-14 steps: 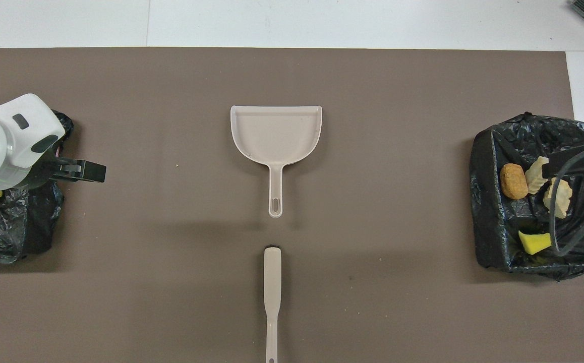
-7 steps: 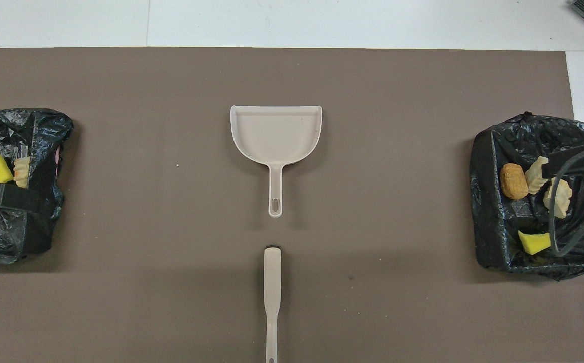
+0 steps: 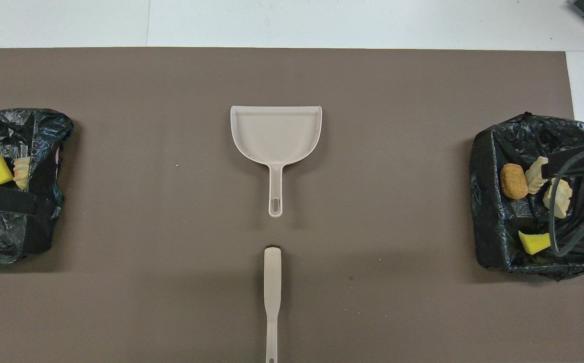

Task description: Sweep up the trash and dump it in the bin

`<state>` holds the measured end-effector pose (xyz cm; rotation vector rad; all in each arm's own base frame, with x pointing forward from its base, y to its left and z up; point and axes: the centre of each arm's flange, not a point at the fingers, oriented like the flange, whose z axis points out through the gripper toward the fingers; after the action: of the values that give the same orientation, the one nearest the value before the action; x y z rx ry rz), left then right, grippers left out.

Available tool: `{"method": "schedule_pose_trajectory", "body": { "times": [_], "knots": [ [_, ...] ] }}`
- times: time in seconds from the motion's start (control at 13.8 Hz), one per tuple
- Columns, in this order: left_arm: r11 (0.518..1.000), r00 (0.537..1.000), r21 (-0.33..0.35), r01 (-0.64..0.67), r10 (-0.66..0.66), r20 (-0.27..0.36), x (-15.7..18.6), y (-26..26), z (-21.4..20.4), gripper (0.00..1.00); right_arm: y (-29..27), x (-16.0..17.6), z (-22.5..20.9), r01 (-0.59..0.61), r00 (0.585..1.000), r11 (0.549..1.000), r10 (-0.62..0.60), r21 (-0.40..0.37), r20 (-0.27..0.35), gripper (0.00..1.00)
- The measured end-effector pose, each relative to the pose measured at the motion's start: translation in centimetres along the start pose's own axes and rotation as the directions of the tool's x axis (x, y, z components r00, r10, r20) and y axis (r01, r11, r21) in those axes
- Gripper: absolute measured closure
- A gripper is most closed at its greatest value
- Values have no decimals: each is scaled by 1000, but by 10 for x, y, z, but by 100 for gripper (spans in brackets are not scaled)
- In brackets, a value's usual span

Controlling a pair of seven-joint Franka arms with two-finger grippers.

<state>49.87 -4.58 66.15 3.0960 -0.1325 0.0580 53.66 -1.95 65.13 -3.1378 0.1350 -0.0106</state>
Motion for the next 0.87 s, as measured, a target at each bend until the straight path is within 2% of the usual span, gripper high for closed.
{"method": "schedule_pose_trajectory", "body": {
  "times": [0.29,0.87],
  "knots": [
    [1000,1000,-1,4,-4,28,-5,-2,1,0,0,0,0,0,1000,1000,0,0,0,0],
    [1000,1000,0,17,-17,22,-7,-7,-3,0,0,0,0,0,1000,1000,0,0,0,0]
  ]
}}
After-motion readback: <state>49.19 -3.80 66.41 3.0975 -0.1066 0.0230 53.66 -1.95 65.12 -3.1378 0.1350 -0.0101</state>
